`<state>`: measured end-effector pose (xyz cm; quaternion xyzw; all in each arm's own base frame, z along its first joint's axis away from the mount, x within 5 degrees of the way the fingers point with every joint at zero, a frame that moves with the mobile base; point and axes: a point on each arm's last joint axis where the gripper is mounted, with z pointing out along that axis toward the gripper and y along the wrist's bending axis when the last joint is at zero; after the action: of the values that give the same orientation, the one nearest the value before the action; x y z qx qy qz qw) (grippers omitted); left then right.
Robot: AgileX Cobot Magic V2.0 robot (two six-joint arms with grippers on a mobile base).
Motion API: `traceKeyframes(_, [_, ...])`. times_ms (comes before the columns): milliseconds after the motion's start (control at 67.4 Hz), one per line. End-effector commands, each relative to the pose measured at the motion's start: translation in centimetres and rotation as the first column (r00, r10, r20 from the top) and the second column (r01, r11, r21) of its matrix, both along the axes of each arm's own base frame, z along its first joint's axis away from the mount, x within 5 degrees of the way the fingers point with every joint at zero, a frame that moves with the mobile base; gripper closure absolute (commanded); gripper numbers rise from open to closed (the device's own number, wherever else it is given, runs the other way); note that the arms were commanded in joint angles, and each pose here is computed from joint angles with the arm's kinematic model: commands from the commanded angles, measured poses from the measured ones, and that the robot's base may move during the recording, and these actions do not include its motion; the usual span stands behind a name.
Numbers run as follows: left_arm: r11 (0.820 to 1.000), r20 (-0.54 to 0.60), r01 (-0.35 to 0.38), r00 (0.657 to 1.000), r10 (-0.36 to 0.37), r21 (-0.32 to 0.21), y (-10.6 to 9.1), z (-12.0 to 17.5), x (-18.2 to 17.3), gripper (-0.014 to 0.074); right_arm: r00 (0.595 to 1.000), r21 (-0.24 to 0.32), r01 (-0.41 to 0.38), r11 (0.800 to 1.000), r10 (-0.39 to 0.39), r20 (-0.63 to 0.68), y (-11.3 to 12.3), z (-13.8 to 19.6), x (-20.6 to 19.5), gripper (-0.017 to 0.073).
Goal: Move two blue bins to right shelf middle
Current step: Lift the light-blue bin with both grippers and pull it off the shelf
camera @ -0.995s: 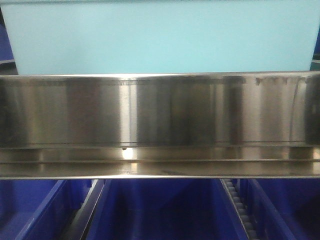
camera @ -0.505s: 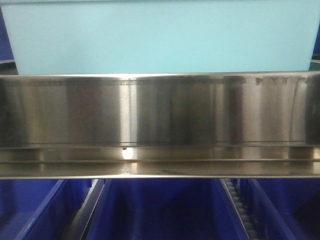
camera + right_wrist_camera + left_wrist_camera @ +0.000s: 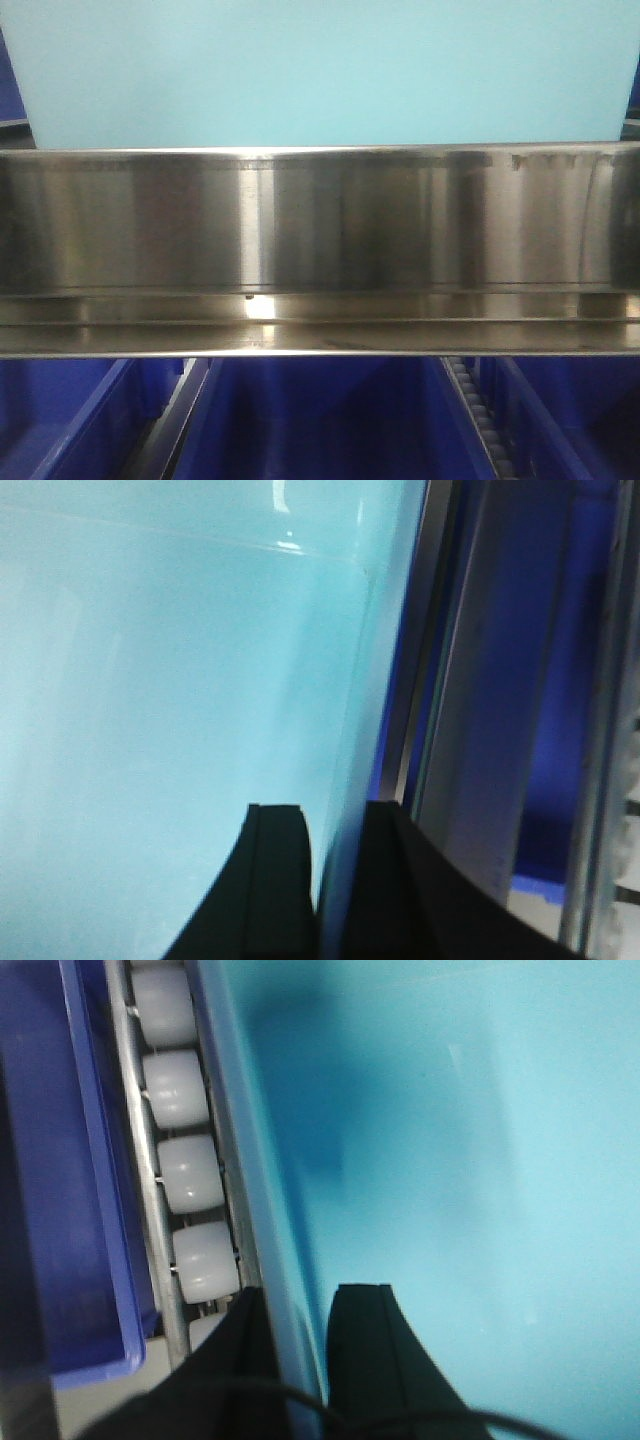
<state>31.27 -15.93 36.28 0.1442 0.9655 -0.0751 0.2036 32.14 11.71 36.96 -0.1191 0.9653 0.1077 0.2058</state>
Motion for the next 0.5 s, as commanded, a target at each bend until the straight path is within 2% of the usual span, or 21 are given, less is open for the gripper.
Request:
traceKeyframes(0, [0.999,0.098,0.015,0.995,-0.010,-0.047,0.5,3.4,-1.3,0.0704,0.993,0.000,-0.002,1.000,0.002,0.115,-0.7,3.1,-1.0,0.0711])
traceKeyframes(252, [0.989,0.285,0.038,0.959,0.004,-0.142,1.3,9.8,-3.3,0.0704,0.954,0.060,-0.008,0.998,-0.010,0.299,-1.2,9.0,-2.4,0.0711])
traceKeyframes(490, [0.982,0.371,0.053,0.929,0.020,-0.184,1.7,12.7,-4.1,0.0704,0.926,0.086,-0.014,0.996,-0.019,0.378,-1.5,11.5,-3.2,0.0711])
